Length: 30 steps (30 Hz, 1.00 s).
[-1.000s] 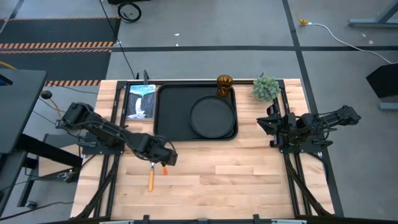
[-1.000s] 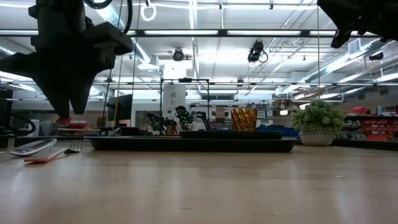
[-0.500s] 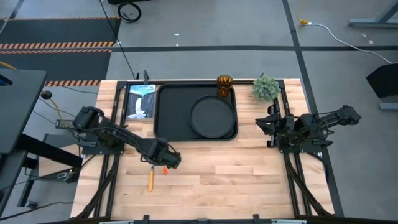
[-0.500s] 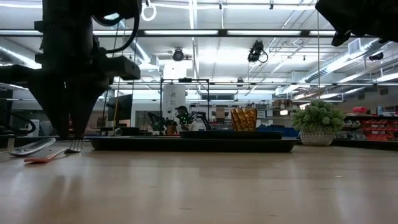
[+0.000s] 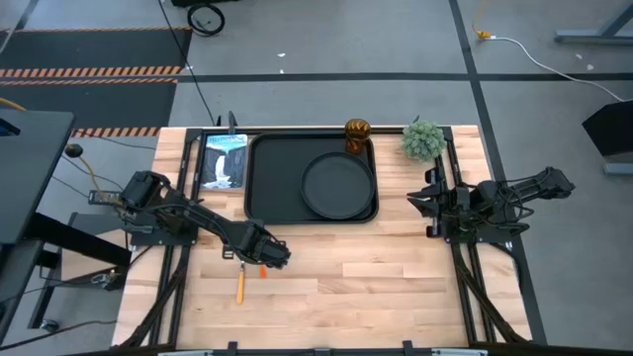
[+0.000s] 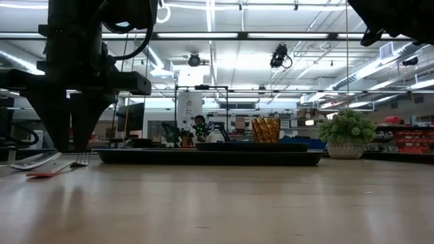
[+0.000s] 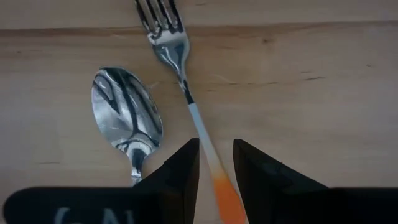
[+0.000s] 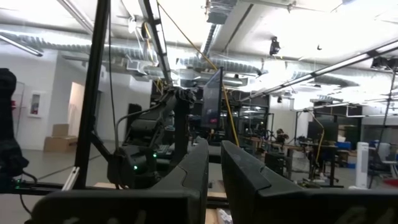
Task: Pick and place plate/cup/fork/spoon on tray
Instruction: Put the orange fork on the black serving tray to the left side of the black plate
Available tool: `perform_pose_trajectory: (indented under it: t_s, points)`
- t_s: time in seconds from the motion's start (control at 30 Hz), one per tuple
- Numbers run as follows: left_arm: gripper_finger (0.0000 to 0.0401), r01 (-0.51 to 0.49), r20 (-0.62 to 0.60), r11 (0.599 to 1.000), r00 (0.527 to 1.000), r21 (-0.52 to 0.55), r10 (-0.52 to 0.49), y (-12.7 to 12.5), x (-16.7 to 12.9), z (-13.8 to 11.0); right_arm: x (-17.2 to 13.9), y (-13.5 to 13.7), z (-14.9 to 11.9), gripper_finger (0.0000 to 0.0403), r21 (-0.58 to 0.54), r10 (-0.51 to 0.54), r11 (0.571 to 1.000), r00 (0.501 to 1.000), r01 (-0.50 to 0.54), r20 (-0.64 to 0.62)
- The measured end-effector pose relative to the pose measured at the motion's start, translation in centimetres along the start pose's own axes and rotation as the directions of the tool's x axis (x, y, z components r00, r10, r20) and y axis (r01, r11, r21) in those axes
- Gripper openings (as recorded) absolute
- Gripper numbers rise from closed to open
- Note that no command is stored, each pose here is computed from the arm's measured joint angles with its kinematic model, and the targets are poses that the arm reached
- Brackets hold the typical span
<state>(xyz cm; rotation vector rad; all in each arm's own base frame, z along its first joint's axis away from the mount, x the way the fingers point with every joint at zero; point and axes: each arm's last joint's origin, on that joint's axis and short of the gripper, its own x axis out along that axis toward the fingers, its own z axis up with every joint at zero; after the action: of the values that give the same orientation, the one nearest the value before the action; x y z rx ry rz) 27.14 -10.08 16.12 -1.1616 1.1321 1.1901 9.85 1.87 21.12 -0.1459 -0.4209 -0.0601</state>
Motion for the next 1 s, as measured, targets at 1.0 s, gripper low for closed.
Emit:
perform_pose_trajectory:
  t_s: [1.0]
  points:
    - [0.0097, -0.043, -0.044, 0.999, 0.998, -0.002, 0.043, -0.5, 1.7, -0.5, 0.0, 0.2, 0.0, 0.005, 0.026, 0.061, 0.998, 0.998, -0.061, 0.016]
